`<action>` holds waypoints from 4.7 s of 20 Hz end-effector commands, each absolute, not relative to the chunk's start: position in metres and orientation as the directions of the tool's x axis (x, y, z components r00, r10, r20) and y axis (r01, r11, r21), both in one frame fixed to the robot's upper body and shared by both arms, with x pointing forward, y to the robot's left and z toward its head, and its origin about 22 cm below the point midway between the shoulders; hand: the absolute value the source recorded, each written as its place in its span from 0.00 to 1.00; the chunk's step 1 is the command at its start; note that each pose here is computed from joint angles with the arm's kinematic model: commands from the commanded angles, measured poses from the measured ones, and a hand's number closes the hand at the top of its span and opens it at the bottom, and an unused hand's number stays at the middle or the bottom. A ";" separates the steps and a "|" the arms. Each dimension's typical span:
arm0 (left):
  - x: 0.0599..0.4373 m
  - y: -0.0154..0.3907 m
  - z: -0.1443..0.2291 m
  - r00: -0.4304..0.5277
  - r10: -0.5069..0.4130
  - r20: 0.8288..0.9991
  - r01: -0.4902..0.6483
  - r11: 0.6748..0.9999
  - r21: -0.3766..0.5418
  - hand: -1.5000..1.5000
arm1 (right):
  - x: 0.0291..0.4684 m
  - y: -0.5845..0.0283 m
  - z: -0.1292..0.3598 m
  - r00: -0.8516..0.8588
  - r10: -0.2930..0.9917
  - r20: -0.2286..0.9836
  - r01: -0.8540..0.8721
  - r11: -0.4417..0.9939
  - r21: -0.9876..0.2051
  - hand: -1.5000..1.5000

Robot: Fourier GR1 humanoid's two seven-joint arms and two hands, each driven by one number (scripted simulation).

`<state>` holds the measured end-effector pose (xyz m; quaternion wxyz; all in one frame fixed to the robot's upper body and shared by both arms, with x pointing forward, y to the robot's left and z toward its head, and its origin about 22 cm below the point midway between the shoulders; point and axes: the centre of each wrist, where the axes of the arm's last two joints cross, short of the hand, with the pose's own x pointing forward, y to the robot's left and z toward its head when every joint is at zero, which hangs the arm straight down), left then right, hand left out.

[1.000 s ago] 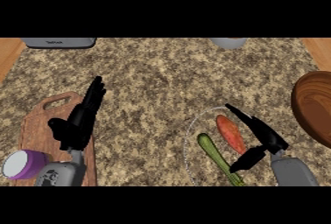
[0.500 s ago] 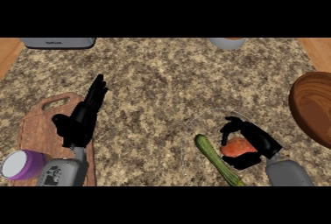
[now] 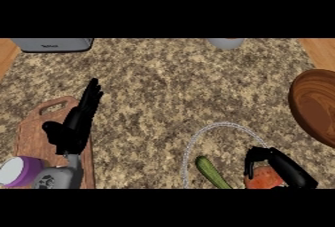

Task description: Pick the sweet potato from the placemat and place it in the bowl

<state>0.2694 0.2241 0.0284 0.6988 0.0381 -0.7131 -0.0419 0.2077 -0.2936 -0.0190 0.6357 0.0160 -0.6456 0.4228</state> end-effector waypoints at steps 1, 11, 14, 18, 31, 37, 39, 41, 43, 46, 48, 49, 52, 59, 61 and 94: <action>0.267 0.242 0.025 -0.014 -0.119 0.993 -0.048 0.992 0.118 0.50 | 0.157 -0.340 0.015 -0.274 0.457 0.846 -0.527 0.665 -0.530 1.00; 0.268 0.222 0.029 -0.017 -0.124 0.992 -0.012 0.992 0.124 0.50 | 0.099 -0.342 0.115 -0.571 0.344 0.746 -0.242 0.797 -0.553 1.00; 0.272 0.228 0.028 -0.002 -0.112 0.994 -0.003 0.994 0.112 0.50 | 0.078 -0.343 0.151 -0.577 0.418 0.702 -0.168 0.780 -0.603 1.00; 0.276 0.225 0.037 -0.031 -0.123 0.992 -0.002 0.992 0.123 0.50 | 0.063 -0.347 0.186 -0.539 0.488 0.686 -0.090 0.777 -0.623 1.00; 0.265 0.199 0.035 -0.021 -0.120 0.993 0.033 0.992 0.121 0.50 | 0.136 -0.364 0.248 -0.384 0.600 0.702 0.088 0.780 -0.619 1.00; 0.271 0.215 0.036 -0.046 -0.110 0.993 0.032 0.993 0.111 0.50 | 0.169 -0.360 0.265 -0.311 0.757 0.575 0.188 0.642 -0.743 1.00; 0.281 0.212 0.039 -0.031 -0.092 0.995 0.039 0.995 0.094 0.50 | 0.176 -0.375 0.271 -0.266 0.795 0.545 0.197 0.598 -0.777 1.00; 0.274 0.212 0.028 -0.031 -0.098 0.995 0.056 0.993 0.099 0.50 | 0.196 -0.386 0.267 -0.247 0.850 0.465 0.228 0.517 -0.825 1.00; 0.277 0.196 0.043 -0.027 -0.104 0.994 0.057 0.993 0.105 0.50 | 0.211 -0.408 0.248 -0.226 0.857 0.464 0.202 0.507 -0.838 1.00; 0.298 0.204 0.044 -0.030 -0.107 0.994 0.032 0.994 0.108 0.50 | 0.234 -0.415 0.232 -0.202 0.856 0.475 0.248 0.514 -0.821 1.00; 0.281 0.206 0.028 -0.027 -0.109 0.994 0.057 0.992 0.110 0.50 | 0.253 -0.412 0.199 -0.173 0.871 0.460 0.222 0.489 -0.843 1.00; 0.279 0.211 0.035 -0.037 -0.100 0.994 0.052 0.993 0.102 0.50 | 0.251 -0.448 0.217 -0.142 0.861 0.489 0.242 0.509 -0.826 1.00; 0.280 0.201 0.046 -0.044 -0.116 0.992 0.062 0.991 0.119 0.50 | 0.278 -0.436 0.174 -0.152 0.888 0.433 0.241 0.458 -0.856 1.00; 0.275 0.212 0.027 -0.046 -0.112 0.993 0.056 0.992 0.114 0.50 | 0.298 -0.480 0.118 -0.082 0.886 0.456 0.129 0.463 -0.877 1.00; 0.283 0.214 0.044 -0.037 -0.106 0.994 0.040 0.993 0.108 0.50 | 0.307 -0.486 0.122 -0.036 0.818 0.575 0.093 0.575 -0.813 1.00; 0.280 0.208 0.040 -0.041 -0.117 0.992 0.027 0.993 0.118 0.50 | 0.226 -0.604 0.139 -0.228 0.232 0.946 0.012 0.972 -0.236 0.00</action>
